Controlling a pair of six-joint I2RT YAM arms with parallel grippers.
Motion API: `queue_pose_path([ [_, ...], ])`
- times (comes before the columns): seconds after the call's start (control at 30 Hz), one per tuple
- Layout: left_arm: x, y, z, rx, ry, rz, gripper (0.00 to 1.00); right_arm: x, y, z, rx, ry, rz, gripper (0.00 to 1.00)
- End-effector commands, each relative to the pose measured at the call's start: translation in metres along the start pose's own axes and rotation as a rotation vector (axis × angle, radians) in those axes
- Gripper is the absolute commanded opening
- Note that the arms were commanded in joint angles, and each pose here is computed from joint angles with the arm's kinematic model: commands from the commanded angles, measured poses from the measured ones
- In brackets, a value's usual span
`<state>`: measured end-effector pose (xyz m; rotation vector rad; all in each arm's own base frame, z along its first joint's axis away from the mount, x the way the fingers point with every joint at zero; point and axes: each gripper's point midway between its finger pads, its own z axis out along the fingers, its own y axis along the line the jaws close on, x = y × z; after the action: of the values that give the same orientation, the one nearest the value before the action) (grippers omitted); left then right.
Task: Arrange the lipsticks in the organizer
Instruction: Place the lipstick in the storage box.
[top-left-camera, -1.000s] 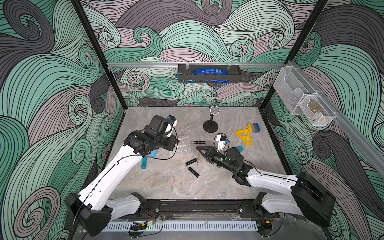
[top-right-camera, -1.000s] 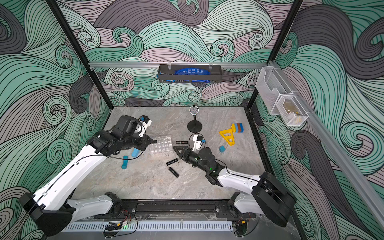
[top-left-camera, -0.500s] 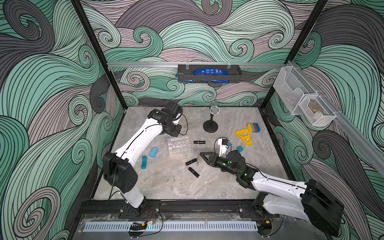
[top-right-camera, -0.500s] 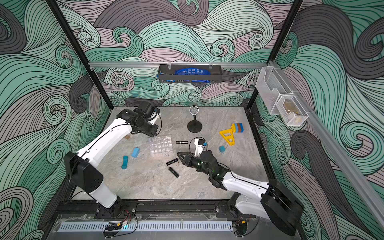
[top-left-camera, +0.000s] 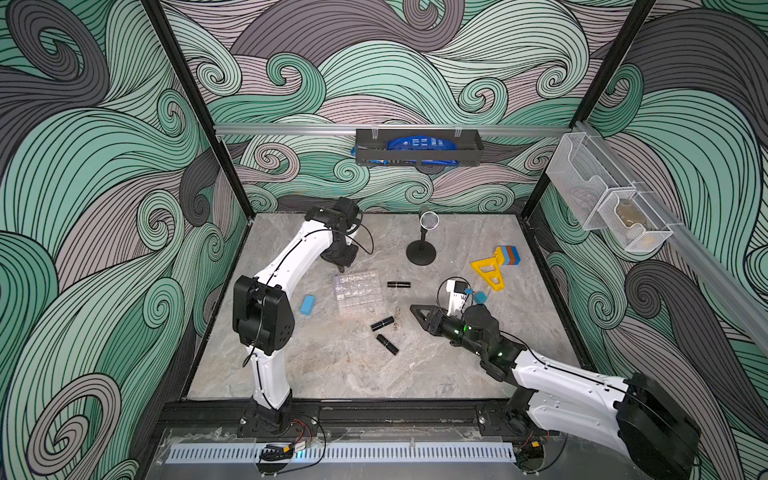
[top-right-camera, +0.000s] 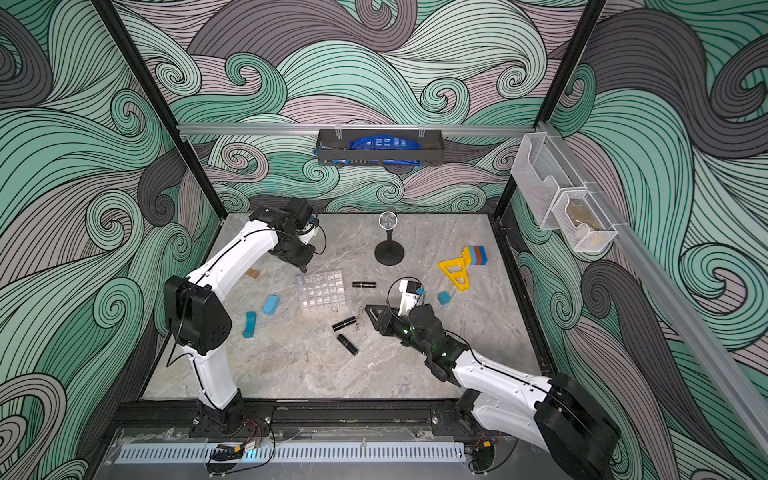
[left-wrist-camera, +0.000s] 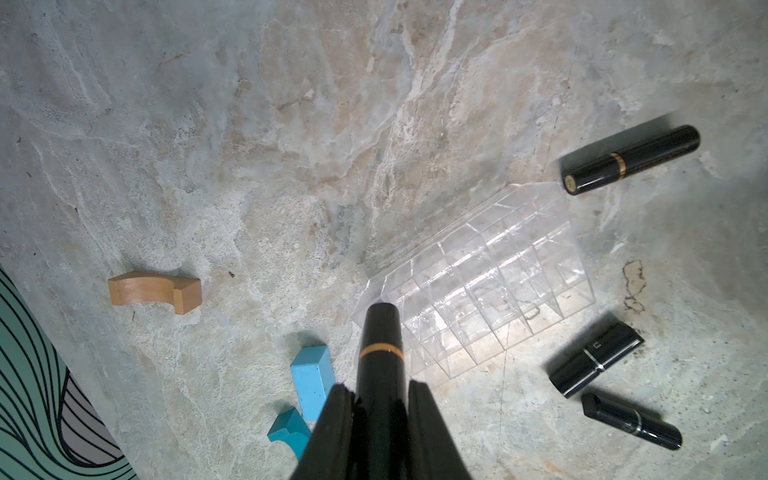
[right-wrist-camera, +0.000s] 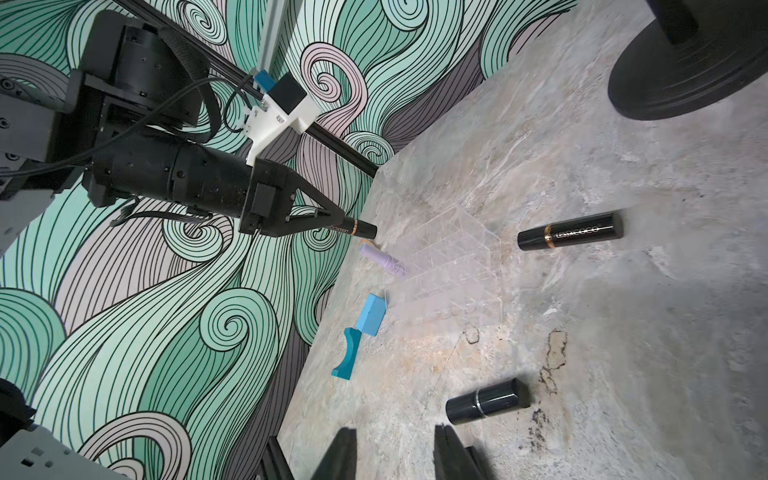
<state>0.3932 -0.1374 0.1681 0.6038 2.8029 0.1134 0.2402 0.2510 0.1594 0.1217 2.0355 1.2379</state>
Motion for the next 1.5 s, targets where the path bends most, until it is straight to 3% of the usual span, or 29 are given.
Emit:
queue_pose_path([
  [0.0, 0.001, 0.000, 0.001, 0.006, 0.014, 0.005, 0.01, -0.003, -0.002, 0.000, 0.004, -0.016, -0.022, 0.36],
  [1.47, 0.009, -0.016, 0.045, -0.016, 0.096, 0.023, 0.00, 0.005, -0.004, 0.012, -0.005, 0.052, -0.001, 0.34],
])
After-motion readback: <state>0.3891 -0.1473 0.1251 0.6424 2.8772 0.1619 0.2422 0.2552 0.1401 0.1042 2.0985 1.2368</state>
